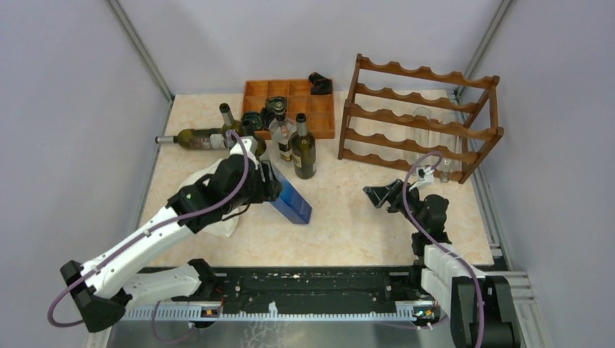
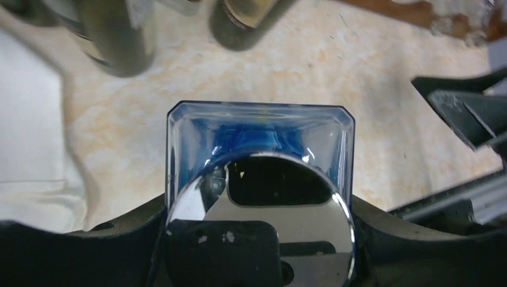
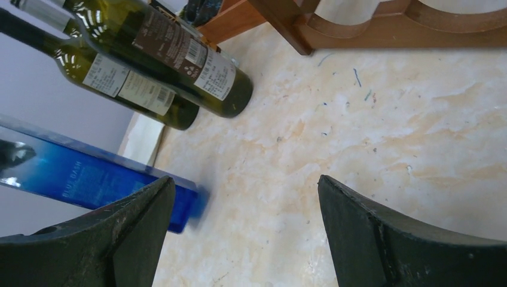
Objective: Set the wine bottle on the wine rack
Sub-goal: Pick up the wine bottle from the center of the board.
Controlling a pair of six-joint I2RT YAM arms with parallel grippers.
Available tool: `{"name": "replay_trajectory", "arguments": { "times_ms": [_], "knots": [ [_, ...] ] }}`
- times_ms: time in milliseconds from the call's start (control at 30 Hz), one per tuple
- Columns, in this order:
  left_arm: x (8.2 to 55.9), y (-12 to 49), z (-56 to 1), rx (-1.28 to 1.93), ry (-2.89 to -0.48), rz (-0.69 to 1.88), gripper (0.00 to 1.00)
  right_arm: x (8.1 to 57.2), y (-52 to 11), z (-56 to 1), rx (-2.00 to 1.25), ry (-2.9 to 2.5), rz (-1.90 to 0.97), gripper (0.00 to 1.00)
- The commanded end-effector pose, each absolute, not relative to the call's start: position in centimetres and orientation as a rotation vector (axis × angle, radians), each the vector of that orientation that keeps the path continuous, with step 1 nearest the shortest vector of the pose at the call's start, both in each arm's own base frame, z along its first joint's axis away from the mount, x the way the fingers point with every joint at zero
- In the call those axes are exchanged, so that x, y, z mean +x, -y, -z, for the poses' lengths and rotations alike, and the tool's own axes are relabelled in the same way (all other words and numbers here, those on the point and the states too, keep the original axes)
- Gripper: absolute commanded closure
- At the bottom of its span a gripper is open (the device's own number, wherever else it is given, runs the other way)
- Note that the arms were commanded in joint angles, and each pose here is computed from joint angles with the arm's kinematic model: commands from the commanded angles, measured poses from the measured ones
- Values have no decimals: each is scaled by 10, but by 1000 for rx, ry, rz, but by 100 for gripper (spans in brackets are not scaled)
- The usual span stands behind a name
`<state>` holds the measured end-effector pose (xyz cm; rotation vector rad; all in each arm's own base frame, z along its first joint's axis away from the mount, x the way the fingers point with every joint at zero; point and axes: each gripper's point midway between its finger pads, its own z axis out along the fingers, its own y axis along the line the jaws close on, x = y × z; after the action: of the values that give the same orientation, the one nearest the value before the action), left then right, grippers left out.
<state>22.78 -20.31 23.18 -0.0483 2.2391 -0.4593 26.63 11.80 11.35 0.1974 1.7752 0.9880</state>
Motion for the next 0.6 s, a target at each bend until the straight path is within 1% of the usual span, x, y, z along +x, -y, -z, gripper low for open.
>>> {"name": "replay_trajectory", "arguments": {
  "times_ms": [0, 133, 267, 400, 567],
  "knots": [
    [225, 256, -294, 134, -1860, 917, 100, 261, -131, -140, 26, -1707, -1021, 13],
    [221, 261, -302, 109, -1702, 1046, 100, 247, -144, -160, -80, -1656, -1078, 14],
    [217, 259, -298, 32, -1598, 1157, 100, 228, -165, -186, -252, -1592, -1099, 14],
    [214, 256, -280, -92, -1602, 1247, 100, 211, -186, -218, -434, -1516, -1083, 13],
    [211, 257, -260, -189, -1613, 1341, 100, 198, -212, -234, -570, -1452, -1040, 12]
  ]
}}
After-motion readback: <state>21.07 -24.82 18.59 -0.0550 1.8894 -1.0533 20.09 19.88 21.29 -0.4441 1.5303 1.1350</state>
